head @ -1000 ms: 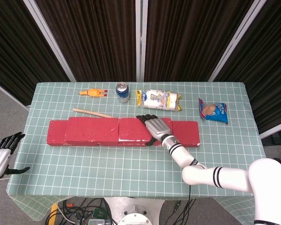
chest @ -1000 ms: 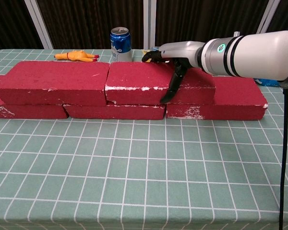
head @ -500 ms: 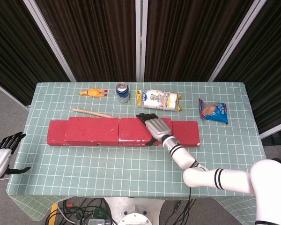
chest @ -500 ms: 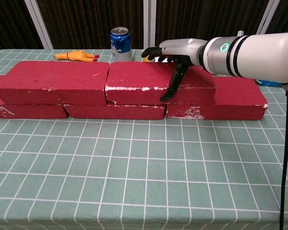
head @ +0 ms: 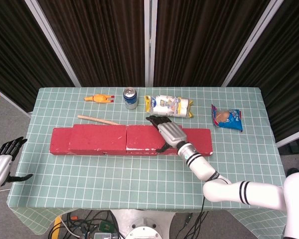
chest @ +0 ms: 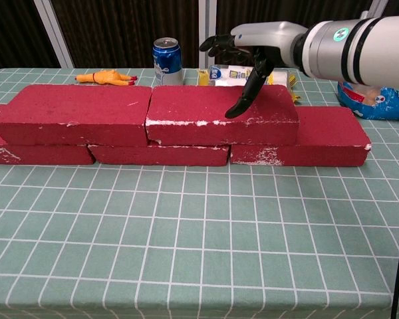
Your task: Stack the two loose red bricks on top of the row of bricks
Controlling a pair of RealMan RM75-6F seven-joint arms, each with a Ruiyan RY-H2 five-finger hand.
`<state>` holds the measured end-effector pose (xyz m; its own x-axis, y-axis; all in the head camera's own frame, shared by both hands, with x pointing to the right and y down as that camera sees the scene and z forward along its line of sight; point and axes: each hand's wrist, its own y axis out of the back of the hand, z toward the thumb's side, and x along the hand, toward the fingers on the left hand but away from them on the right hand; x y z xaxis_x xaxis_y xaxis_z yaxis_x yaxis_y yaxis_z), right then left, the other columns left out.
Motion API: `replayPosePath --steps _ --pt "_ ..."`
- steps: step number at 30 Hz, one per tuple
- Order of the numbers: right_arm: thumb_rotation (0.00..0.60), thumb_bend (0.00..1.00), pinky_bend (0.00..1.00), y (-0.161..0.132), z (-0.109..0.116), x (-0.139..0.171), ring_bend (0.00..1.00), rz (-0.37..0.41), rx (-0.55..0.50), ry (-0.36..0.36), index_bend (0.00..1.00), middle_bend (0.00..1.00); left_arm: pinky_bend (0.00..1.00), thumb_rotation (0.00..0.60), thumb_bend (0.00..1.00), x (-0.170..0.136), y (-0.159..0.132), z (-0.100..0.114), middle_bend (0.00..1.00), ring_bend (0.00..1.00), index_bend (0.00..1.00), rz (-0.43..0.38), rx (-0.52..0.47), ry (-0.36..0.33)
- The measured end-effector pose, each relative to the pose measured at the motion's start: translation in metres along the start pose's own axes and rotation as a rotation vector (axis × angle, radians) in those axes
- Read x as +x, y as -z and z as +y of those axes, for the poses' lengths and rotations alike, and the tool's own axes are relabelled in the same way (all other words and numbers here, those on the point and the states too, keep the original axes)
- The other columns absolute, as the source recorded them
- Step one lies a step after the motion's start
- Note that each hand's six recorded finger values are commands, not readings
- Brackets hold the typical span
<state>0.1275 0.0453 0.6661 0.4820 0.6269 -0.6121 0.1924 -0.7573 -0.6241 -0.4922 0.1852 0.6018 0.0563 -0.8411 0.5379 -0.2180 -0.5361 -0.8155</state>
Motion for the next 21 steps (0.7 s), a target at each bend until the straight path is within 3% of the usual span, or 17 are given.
replayPosePath --steps 10,21 --pt "0.6 0.01 0.0 0.042 0.043 0.027 0.0 -0.082 0.028 0.093 0.0 0.0 0.0 0.6 0.0 0.034 -0.02 0.008 0.0 0.0 0.01 -0.024 0.022 -0.026" --pt "0.6 0.05 0.0 0.095 0.052 0.041 0.0 -0.197 0.067 0.118 0.0 0.0 0.0 0.6 0.0 0.098 -0.033 -0.001 0.0 0.0 0.01 -0.006 0.049 -0.013"
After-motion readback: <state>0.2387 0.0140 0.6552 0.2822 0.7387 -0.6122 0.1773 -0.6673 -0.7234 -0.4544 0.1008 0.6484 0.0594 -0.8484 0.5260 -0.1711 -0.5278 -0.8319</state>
